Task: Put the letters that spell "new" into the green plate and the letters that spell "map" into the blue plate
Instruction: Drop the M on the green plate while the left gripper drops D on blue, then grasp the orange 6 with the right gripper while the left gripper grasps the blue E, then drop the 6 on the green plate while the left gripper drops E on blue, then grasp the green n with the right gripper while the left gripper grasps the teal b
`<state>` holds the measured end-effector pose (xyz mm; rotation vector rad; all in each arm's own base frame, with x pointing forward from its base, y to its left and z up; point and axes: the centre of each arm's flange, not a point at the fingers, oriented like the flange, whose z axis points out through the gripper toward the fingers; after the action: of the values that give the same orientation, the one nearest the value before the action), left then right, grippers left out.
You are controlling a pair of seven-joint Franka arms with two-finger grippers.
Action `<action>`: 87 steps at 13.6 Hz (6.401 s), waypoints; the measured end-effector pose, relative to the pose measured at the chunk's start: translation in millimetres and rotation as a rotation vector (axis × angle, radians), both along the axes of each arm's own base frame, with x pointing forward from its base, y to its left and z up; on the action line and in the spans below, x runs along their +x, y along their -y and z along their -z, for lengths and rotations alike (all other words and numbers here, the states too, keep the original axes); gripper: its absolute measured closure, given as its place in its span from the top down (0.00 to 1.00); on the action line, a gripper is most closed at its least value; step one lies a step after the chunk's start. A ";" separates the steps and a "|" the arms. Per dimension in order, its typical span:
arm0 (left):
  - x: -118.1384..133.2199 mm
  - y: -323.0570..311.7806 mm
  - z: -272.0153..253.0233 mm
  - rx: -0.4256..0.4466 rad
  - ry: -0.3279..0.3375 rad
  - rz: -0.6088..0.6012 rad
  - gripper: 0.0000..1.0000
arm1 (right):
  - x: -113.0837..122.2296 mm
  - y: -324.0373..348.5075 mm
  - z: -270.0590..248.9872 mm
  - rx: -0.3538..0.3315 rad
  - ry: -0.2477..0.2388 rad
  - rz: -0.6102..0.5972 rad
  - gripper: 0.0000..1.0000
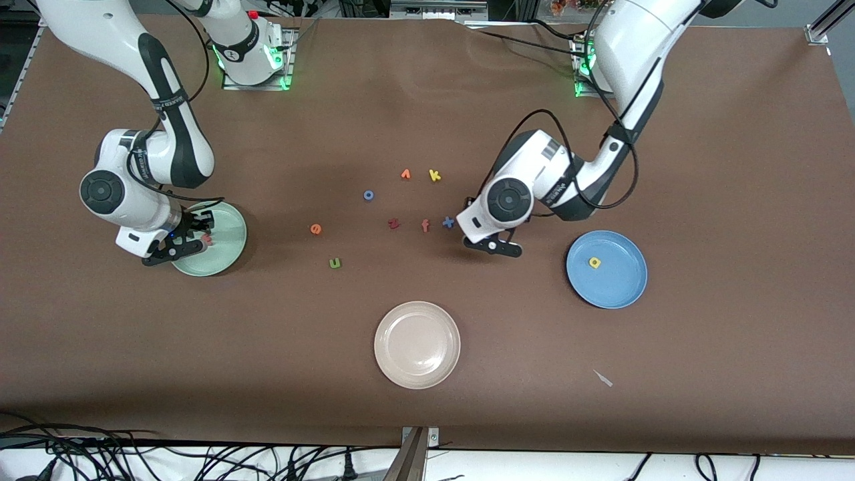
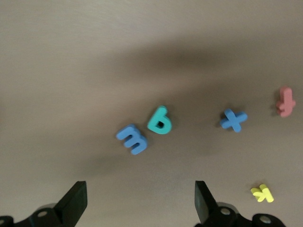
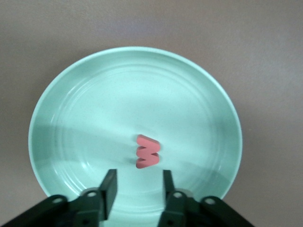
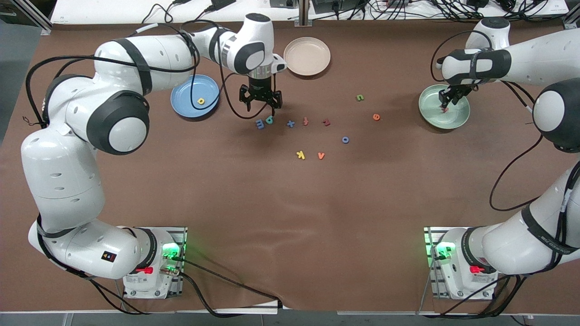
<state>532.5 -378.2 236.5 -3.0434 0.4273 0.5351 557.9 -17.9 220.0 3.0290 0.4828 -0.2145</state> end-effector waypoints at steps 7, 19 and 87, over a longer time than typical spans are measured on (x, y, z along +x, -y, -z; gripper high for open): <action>-9.3 -15.0 25.8 0.054 -0.005 -0.128 1.00 | 2.0 -69.9 -18.4 0.034 0.053 0.233 1.00; -12.3 -62.4 54.6 0.061 0.088 -0.446 0.74 | -36.6 -253.4 19.2 0.085 0.151 0.689 1.00; -20.5 -3.9 46.3 -0.103 0.215 0.357 0.91 | 28.8 -243.3 -19.2 0.067 0.115 0.155 1.00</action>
<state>512.0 -374.3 190.2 -2.9664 0.9841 0.1707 586.7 225.4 239.2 3.1232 0.2516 -0.0318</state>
